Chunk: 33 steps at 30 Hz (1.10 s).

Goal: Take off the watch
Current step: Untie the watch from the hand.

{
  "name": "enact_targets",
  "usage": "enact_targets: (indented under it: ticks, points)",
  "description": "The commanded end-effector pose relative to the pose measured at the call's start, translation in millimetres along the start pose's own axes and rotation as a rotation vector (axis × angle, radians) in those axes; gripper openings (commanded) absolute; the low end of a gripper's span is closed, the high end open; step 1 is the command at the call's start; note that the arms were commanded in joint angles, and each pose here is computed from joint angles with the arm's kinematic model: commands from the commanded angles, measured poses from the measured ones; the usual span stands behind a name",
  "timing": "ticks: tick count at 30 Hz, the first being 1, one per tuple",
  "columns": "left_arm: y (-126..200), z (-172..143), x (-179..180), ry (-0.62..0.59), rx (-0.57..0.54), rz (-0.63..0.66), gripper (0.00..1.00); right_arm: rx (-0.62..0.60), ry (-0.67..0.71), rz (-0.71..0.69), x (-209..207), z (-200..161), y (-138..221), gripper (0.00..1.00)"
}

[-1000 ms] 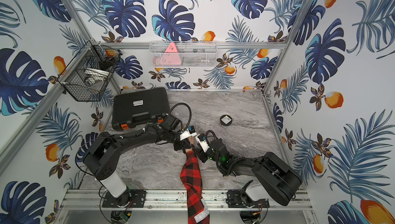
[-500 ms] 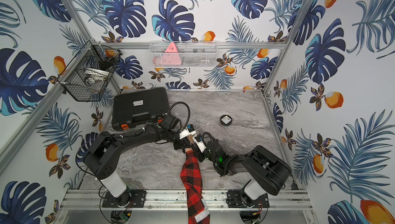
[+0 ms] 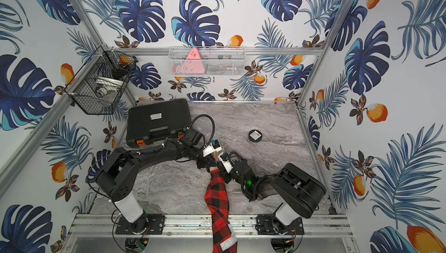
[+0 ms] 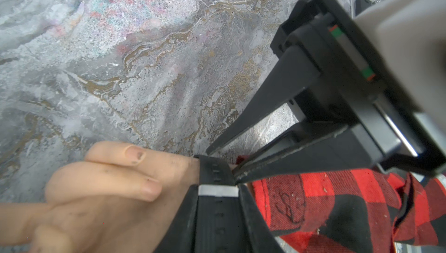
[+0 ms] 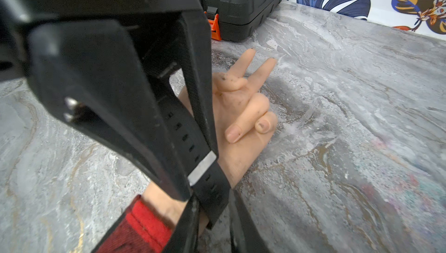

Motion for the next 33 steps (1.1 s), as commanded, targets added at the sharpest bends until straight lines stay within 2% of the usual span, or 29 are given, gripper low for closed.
enact_targets:
  ticks: [1, 5, 12, 23, 33]
  points:
    - [1, 5, -12, 0.001, -0.03, -0.103, 0.14, -0.092, 0.005, -0.024, -1, 20, -2, 0.24]
    - [1, 4, -13, 0.003, -0.02, -0.099, 0.14, -0.087, 0.002, -0.047, -2, 23, -6, 0.22]
    - [8, 3, -10, -0.019, -0.004, -0.024, 0.16, -0.038, -0.035, -0.13, -10, 11, -3, 0.0]
    - [24, -1, -6, -0.026, -0.01, 0.046, 0.17, 0.078, -0.123, -0.27, -25, -14, 6, 0.0]
    - [31, -5, -2, -0.008, -0.011, 0.064, 0.18, 0.143, -0.178, -0.334, -30, -32, 12, 0.0]
Point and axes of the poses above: each gripper's point midway between its finger pads, its own y axis back along the fingers, its own x axis along the line the jaws close on, z = x × y, the point moved 6 cm from there along y, back along the fingers, and after that the axes turned 3 degrees about y, right-handed, at the moved point
